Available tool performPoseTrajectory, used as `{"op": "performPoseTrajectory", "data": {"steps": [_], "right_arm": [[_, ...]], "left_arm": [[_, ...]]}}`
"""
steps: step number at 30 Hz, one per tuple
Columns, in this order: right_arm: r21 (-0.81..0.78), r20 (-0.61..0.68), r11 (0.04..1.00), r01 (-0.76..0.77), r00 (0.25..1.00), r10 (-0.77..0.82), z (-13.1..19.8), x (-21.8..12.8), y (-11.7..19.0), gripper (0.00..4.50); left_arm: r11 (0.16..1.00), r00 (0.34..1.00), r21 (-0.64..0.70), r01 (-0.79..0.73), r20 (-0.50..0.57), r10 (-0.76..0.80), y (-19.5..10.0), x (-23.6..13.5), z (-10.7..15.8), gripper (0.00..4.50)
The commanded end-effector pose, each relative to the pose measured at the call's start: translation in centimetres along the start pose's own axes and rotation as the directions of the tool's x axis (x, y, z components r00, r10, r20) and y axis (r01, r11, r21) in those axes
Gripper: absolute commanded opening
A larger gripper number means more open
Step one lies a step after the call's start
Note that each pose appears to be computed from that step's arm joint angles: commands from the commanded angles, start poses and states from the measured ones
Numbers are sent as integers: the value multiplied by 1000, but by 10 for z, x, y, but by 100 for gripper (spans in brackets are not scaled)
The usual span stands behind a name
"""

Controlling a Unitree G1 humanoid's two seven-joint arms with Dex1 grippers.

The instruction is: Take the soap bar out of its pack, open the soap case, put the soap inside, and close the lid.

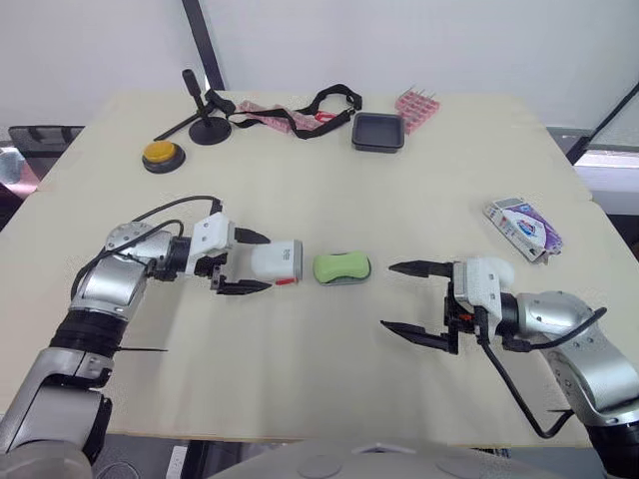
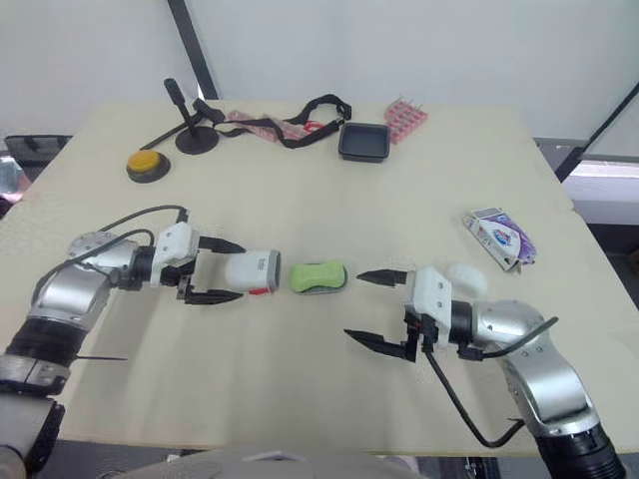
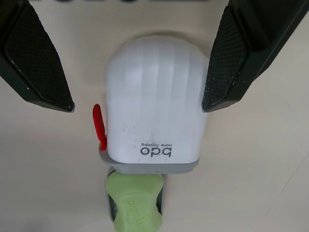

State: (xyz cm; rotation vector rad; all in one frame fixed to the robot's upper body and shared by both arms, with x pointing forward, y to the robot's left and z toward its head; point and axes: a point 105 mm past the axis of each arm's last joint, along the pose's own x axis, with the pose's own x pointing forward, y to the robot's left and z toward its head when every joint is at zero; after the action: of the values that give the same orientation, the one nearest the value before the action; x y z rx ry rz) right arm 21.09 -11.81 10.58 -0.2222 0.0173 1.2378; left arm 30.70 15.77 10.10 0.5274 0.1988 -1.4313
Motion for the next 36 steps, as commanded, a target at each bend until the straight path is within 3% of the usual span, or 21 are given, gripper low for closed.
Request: {"op": "performPoseTrajectory", "data": {"steps": [1, 11, 36], "right_arm": [[-18, 27, 998, 53, 998, -53, -6, -8, 1, 446], [22, 51, 986, 163, 985, -164, -16, -11, -8, 446], [17, 30, 991, 134, 991, -134, -16, -10, -1, 446]], "left_arm": [[996, 997, 62, 59, -54, -55, 7, 4, -1, 450], [992, 992, 88, 94, -90, -86, 21, 14, -2, 450], [980, 981, 73, 184, -82, -178, 5, 29, -9, 450]]}}
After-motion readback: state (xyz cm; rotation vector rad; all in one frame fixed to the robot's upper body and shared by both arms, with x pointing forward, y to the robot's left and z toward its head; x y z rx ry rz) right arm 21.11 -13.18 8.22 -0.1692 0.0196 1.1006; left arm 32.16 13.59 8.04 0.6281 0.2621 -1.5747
